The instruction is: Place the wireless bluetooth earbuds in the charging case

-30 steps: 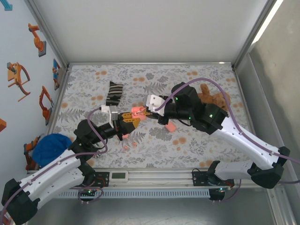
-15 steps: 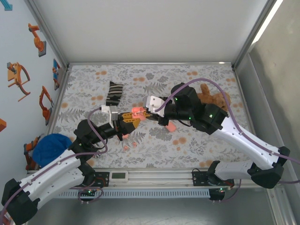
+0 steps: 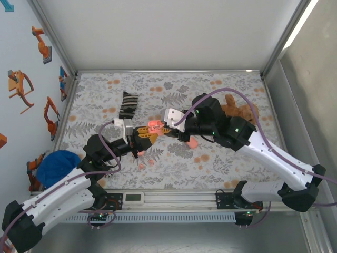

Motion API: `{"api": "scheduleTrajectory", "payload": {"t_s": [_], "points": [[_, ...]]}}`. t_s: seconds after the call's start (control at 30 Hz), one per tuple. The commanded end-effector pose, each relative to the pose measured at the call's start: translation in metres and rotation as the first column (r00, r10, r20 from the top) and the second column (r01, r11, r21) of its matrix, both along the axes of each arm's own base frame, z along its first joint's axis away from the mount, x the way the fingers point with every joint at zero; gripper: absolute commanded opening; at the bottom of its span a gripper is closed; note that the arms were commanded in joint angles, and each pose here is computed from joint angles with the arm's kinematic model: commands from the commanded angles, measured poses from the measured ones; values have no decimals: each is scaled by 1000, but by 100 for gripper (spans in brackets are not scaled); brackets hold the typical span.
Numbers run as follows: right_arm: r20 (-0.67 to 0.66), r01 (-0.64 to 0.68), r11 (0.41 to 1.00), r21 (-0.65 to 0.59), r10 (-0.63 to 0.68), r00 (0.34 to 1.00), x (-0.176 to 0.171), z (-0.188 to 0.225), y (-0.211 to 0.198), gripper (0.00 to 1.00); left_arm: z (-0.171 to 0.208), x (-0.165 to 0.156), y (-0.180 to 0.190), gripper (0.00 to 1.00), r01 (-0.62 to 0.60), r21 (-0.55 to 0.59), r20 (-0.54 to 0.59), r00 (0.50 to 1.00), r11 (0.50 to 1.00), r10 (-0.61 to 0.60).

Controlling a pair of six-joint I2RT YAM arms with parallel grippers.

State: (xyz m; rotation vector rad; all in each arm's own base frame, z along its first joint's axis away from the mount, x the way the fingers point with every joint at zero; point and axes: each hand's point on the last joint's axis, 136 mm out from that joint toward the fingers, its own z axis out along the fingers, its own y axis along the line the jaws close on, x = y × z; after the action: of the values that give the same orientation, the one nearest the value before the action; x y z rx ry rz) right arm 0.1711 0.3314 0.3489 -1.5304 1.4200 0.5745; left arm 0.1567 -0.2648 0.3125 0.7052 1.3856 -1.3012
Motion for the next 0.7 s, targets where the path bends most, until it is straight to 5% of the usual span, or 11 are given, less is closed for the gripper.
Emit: {"api": "scheduleTrajectory", "payload": {"t_s": [0.0, 0.37, 0.67], "points": [[-13, -22, 999, 23, 22, 1000, -6, 12, 2, 23, 22, -5, 1, 0, 16, -50, 50, 999, 999, -14], [-49, -36, 999, 33, 37, 998, -10, 12, 5, 24, 22, -5, 2, 0, 13, -51, 56, 998, 999, -10], [-63, 10, 995, 100, -4, 998, -8, 41, 2, 41, 20, -6, 1, 0, 15, -48, 58, 998, 999, -13]]}}
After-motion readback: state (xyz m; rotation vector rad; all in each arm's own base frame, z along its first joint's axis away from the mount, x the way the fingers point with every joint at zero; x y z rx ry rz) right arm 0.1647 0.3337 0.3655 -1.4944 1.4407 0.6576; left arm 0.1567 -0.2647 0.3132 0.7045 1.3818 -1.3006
